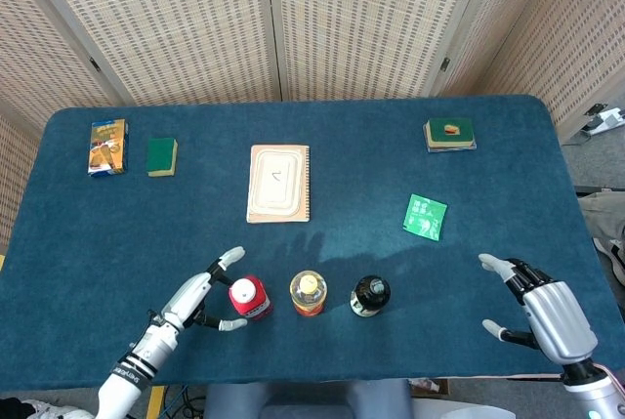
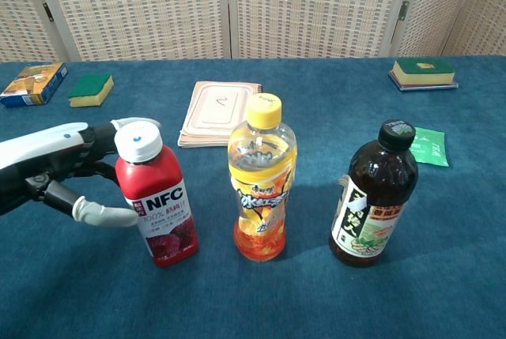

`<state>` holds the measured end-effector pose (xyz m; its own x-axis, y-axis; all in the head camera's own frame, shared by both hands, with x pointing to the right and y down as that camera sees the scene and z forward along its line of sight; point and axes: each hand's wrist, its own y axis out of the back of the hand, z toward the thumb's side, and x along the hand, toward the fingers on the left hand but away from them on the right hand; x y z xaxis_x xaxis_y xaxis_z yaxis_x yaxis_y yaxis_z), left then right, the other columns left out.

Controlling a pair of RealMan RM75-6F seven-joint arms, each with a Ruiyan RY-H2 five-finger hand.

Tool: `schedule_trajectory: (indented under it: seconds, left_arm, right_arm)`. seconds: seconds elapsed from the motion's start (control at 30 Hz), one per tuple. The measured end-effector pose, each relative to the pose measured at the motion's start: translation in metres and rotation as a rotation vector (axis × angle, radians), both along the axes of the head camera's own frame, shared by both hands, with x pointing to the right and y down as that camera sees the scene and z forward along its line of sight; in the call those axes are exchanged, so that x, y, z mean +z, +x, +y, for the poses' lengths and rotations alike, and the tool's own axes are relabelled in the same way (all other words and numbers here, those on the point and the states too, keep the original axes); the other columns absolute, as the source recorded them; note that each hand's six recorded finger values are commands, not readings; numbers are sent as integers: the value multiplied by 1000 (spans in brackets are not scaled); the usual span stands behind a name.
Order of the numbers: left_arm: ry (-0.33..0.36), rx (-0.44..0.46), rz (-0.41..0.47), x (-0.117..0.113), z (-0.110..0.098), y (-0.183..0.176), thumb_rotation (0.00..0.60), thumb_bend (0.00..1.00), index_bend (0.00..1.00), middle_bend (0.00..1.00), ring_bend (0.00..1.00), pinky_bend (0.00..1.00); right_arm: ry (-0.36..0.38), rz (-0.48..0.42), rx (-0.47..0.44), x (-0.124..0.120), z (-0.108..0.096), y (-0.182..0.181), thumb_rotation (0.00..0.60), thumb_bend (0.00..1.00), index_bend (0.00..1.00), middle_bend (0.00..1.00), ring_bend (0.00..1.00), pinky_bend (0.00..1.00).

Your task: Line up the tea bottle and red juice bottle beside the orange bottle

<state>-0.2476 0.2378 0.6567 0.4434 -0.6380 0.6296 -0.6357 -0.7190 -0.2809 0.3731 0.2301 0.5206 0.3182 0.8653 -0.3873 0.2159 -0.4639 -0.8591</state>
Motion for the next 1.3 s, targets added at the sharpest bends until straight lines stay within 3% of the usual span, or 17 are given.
schedule_trajectory:
  seconds: [0.47,1.03,1.3]
  left_arm:
    - [54,70,-188,-25,10,-61,600,27,0,0,0,249]
    - [330,94,-572,-63,12,-143,600,27,17,0,0,235]
    - [428,50,-671,-78,9,-167,600,27,62,0,0,235]
  right_arm:
    - [-5,42,23,5,-2,7,600,0,178,303,237,460]
    - [-48,214,93,18,-6,26,600,0,192,312,238,460]
    - [-52,239,110,20,-8,31,600,0,203,314,240,460]
